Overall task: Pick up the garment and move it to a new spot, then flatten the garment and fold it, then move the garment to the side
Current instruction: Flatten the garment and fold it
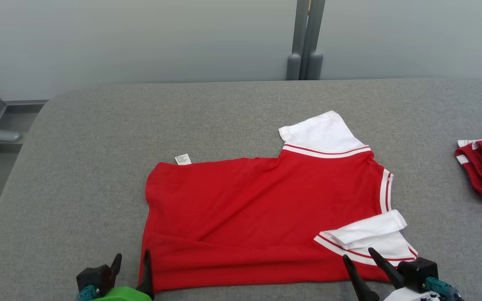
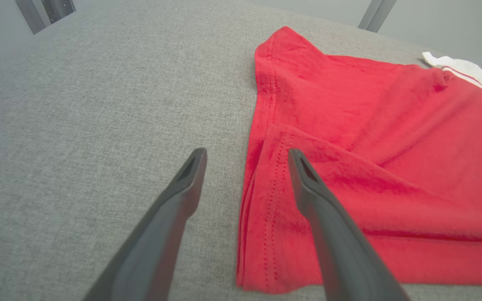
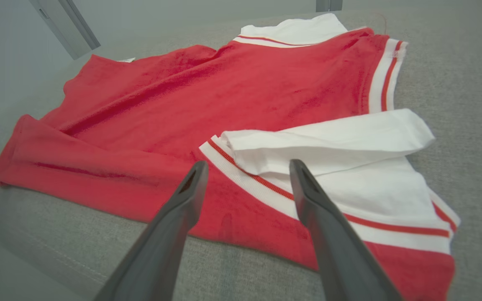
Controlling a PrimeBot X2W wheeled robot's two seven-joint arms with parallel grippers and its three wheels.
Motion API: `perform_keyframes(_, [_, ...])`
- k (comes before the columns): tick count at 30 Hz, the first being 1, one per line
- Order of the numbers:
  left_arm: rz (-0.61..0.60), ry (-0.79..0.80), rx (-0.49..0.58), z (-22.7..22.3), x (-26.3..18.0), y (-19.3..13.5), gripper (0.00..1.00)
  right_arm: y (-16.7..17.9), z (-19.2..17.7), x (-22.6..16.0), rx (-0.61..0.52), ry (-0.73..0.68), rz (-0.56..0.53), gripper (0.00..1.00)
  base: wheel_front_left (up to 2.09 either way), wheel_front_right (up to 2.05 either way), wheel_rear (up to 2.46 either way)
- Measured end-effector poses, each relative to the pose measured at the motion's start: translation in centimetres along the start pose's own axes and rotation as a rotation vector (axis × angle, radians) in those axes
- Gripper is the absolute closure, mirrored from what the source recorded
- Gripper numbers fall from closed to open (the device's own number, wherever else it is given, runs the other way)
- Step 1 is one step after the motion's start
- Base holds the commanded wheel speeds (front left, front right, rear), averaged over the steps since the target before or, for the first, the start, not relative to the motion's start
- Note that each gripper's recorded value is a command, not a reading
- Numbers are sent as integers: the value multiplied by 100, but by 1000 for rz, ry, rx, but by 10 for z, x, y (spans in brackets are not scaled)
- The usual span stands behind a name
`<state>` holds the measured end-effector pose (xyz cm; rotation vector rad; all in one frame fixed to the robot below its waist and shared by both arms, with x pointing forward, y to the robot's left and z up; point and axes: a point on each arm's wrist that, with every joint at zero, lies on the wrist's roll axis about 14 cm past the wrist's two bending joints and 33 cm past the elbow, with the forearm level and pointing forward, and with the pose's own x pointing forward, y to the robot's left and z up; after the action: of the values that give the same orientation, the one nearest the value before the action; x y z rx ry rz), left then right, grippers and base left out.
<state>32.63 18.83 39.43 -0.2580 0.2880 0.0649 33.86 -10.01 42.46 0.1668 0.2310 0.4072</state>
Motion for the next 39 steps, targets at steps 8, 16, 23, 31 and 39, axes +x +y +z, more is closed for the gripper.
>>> perform_keyframes(8, [1, 14, -13, -6, -4, -1, 0, 9, -11, 9, -8, 46, 39, 4, 0, 0, 0])
perform_keyframes(16, [35, 24, -31, -11, -10, 10, 0, 6, -16, 23, -35, 77, 45, 27, 0, 0, 0])
perform_keyframes(23, [53, 29, -50, -13, -11, 15, 0, 10, -21, 29, -50, 98, 62, 100, 0, 0, 0])
perform_keyframes(31, [39, 26, -49, -11, -9, 12, 0, 2, -2, 43, -110, 58, 68, 100, 0, 0, 0])
perform_keyframes(39, [29, 39, -52, -15, -10, 9, 0, -2, 9, 68, -191, 68, 90, 0, 0, 0, 0])
